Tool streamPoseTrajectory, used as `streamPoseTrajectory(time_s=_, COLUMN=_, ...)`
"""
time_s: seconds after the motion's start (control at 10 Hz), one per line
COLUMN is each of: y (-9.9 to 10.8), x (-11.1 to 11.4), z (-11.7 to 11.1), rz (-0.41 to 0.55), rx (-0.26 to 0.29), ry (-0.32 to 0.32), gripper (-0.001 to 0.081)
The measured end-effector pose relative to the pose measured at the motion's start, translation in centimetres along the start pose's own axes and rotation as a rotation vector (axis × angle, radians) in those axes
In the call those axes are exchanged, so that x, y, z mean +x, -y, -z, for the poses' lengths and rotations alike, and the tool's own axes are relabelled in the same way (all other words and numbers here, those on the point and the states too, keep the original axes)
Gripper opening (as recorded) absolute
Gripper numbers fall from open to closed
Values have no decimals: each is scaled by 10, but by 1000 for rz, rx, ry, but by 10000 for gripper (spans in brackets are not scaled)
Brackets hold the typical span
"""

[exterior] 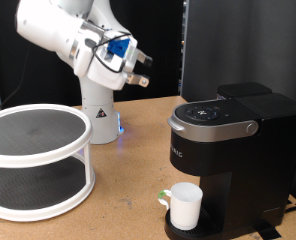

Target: Make a cup of coffee with the keurig machine

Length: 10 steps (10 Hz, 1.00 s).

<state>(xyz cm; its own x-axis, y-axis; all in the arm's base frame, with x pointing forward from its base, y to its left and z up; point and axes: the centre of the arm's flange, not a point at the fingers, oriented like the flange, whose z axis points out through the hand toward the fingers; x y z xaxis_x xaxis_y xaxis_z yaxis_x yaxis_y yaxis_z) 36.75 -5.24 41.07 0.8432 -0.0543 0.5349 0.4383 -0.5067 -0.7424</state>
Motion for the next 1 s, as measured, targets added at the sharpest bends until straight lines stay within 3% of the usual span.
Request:
streamPoseTrajectory(time_s=0.2, y=6, x=-2, z=3, rz=-4, rx=-1, ry=5, gripper=808)
streamPoseTrajectory(time_s=0.3, y=8, x=1, z=1, rz=-15, rx=16, ry=-23, gripper=808)
streamPoseTrajectory(time_s=0.5, y=25, x=22, z=-12, rz=-91, rx=149, ry=-223, gripper=808)
streamPoseTrajectory(time_s=0.9, y=67, x=62, z=-48, rz=-273, rx=468, ry=-644, gripper=808)
streamPoseTrajectory(time_s=1.0, y=66, x=66, z=-54, rz=-317, rx=510, ry=-717, gripper=808)
